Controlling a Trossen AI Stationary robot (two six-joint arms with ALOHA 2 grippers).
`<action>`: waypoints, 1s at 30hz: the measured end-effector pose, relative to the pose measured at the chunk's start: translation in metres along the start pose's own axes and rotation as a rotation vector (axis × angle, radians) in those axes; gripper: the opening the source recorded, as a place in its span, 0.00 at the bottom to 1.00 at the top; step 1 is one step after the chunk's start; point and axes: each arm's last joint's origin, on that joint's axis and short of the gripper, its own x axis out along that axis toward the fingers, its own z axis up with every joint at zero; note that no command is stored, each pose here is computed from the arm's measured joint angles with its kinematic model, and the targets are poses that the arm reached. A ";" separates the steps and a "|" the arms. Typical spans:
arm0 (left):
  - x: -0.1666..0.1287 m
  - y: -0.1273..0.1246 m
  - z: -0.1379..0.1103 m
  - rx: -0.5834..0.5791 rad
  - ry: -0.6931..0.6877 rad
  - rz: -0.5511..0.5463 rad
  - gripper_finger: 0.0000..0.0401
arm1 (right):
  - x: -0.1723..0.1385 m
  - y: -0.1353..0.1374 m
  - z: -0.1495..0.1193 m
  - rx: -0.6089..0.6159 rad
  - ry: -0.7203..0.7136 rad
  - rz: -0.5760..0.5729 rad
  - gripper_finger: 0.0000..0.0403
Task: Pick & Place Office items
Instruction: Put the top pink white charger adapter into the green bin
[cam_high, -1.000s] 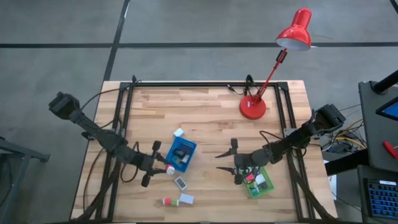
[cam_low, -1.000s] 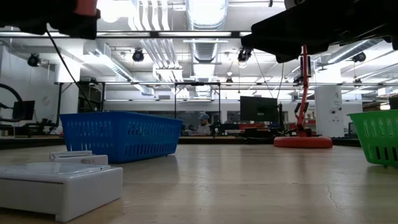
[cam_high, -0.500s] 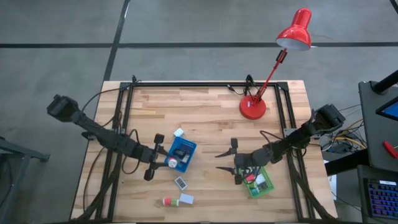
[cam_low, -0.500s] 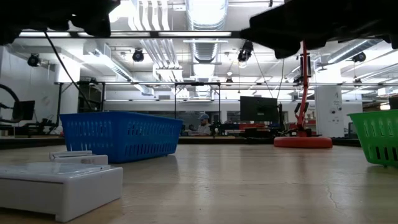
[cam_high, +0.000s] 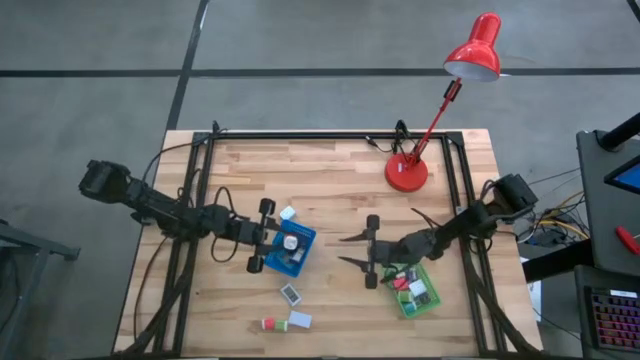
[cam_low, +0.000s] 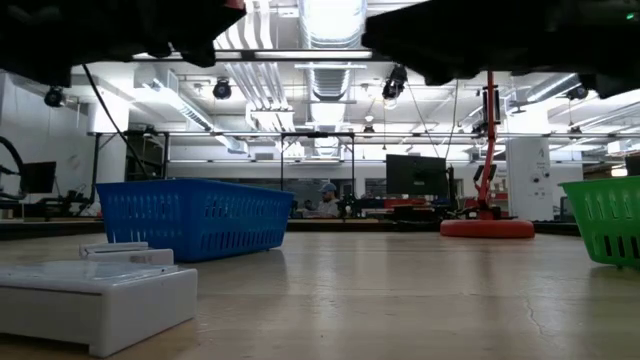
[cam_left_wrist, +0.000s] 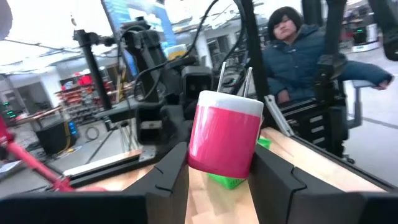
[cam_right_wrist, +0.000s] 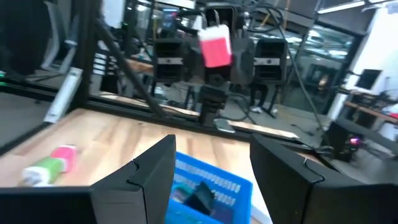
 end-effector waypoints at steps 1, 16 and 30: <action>0.002 0.002 0.000 0.001 -0.004 -0.017 0.32 | 0.003 -0.001 -0.001 -0.006 0.001 -0.009 0.50; 0.020 0.014 -0.013 0.009 0.051 -0.036 0.32 | 0.025 -0.018 0.009 -0.005 -0.006 -0.152 0.50; 0.030 0.025 -0.018 0.012 0.078 -0.003 0.32 | 0.055 -0.026 0.020 0.000 0.073 -0.123 0.60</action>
